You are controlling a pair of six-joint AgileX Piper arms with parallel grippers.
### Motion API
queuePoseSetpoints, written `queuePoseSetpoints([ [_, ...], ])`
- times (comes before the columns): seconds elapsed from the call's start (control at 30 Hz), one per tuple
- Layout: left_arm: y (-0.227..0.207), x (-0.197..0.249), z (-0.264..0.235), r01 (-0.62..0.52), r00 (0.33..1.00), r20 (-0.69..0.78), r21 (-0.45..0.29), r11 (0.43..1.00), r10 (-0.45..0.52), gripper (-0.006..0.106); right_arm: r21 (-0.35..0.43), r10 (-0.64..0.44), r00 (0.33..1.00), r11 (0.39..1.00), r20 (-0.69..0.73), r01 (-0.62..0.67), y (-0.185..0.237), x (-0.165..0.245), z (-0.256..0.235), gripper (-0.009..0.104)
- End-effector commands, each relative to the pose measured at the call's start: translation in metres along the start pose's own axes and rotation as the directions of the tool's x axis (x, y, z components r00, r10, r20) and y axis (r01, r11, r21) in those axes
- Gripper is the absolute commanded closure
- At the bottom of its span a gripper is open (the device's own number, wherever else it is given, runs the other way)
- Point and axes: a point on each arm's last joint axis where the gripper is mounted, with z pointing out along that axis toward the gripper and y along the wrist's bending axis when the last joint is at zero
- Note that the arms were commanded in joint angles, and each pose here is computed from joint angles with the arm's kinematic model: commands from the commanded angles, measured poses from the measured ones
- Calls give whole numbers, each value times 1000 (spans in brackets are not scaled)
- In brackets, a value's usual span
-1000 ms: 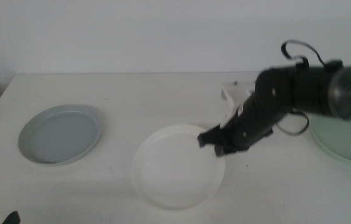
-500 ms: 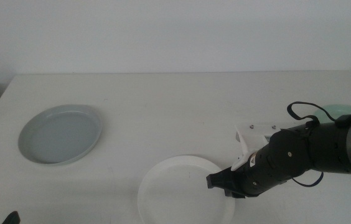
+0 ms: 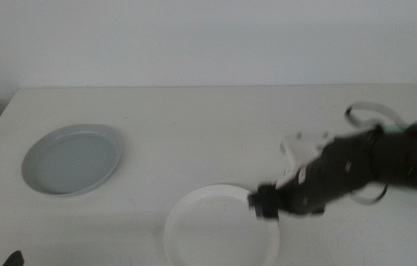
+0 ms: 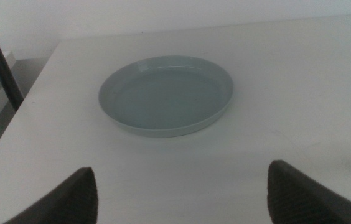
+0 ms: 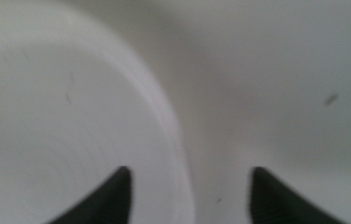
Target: Stack the three bowls on top of each other.
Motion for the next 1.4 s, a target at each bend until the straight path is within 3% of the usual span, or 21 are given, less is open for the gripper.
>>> queuePoseSetpoints([
  [0.0, 0, -9, -2, 8, 995, 97, -3, 1000, -8, -4, -11, -13, 994, 1000, 105, 14, -1, -33, -43, 33],
  [0.1, 0, -9, -2, 8, 995, 97, -3, 1000, -8, -4, 64, -1, 996, 998, 92, -5, -23, -62, -76, 24],
  [0.3, 0, -9, -2, 8, 995, 97, -3, 1000, -8, -4, 266, 51, 991, 961, 124, -82, -105, -105, -138, 27],
  [0.6, 0, -9, -2, 8, 995, 97, -3, 1000, -8, -4, 399, 312, 926, 837, 214, -374, -236, -89, -177, 38],
  [0.77, 0, -9, -2, 8, 995, 97, -3, 1000, -8, -4, 364, 507, 831, 747, 230, -557, -295, -67, -174, 42],
  [0.87, 0, -9, -2, 8, 995, 97, -3, 1000, -8, -4, 322, 564, 798, 731, 211, -602, -317, -60, -162, 44],
  [1.13, 0, -9, -2, 8, 995, 97, -3, 1000, -8, -4, 274, 614, 778, 732, 133, -624, -345, -54, -111, 51],
  [1.37, 0, -9, -2, 8, 995, 97, -3, 1000, -8, -4, 233, 599, 787, 752, 152, -617, -352, -57, -89, 63],
])
